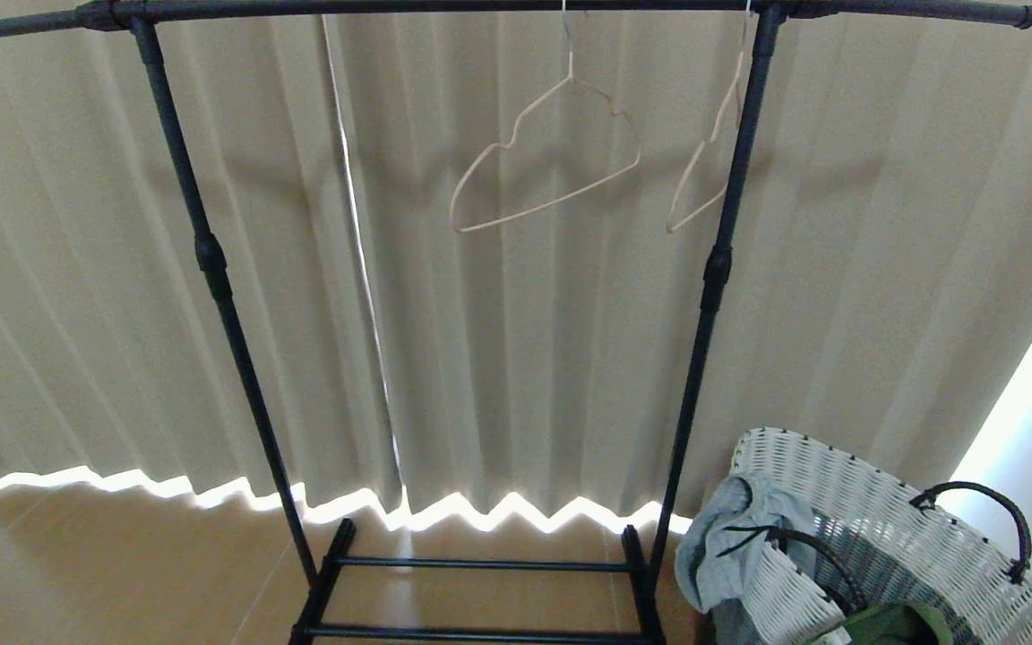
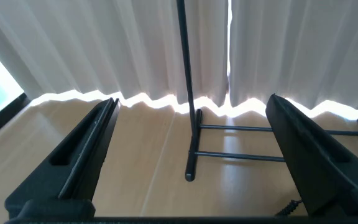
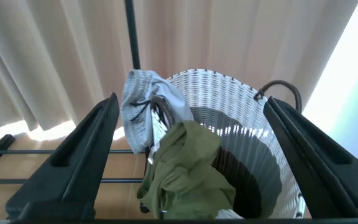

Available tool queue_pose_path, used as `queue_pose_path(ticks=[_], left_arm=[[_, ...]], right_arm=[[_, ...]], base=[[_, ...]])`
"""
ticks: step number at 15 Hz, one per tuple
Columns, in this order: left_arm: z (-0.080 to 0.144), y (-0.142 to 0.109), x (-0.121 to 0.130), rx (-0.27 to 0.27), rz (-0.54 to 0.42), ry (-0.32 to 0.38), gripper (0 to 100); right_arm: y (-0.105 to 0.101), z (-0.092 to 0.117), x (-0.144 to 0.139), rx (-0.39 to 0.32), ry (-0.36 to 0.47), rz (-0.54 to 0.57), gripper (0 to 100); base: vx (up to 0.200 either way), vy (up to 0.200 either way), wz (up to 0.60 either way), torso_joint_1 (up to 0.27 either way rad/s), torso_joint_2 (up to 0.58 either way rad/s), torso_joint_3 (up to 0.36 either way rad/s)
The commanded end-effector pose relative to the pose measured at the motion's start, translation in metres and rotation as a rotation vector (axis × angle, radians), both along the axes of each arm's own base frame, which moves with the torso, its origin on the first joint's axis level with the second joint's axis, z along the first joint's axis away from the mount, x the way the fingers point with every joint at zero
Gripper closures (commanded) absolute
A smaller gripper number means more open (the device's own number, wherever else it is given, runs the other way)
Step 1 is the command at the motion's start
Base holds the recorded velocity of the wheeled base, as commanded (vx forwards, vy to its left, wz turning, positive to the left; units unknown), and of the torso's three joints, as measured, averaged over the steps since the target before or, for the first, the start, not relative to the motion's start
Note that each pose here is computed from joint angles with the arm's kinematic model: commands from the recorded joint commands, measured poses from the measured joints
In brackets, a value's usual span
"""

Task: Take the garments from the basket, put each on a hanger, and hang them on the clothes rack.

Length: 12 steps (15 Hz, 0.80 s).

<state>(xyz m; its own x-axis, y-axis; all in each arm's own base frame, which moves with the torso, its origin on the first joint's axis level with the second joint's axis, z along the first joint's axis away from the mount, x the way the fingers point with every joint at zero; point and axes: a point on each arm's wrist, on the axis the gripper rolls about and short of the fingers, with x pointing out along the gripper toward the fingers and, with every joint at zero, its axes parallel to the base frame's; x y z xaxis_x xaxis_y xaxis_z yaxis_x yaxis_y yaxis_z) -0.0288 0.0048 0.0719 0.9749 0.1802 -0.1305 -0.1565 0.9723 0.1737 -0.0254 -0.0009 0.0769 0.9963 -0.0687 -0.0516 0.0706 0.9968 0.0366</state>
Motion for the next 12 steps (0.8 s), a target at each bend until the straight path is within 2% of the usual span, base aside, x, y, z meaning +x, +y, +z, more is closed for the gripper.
queue_pose_path(ticks=[1, 9, 11, 12], left_arm=[[0.000, 0.000, 0.000, 0.000, 0.001, 0.000, 0], [0.000, 0.000, 0.000, 0.000, 0.001, 0.000, 0], [0.000, 0.000, 0.000, 0.000, 0.001, 0.000, 0], [0.000, 0.000, 0.000, -0.001, 0.002, 0.000, 0]], right_arm=[[0.000, 0.000, 0.000, -0.001, 0.002, 0.001, 0], [0.000, 0.000, 0.000, -0.021, 0.002, 0.001, 0], [0.000, 0.005, -0.002, -0.021, 0.003, -0.002, 0], [0.000, 0.016, -0.008, -0.071, 0.055, 0.002, 0]], base=[[0.000, 0.000, 0.00, 0.000, 0.00, 0.000], [0.000, 0.000, 0.00, 0.000, 0.00, 0.000], [0.000, 0.000, 0.00, 0.000, 0.00, 0.000], [0.000, 0.000, 0.00, 0.000, 0.00, 0.000]])
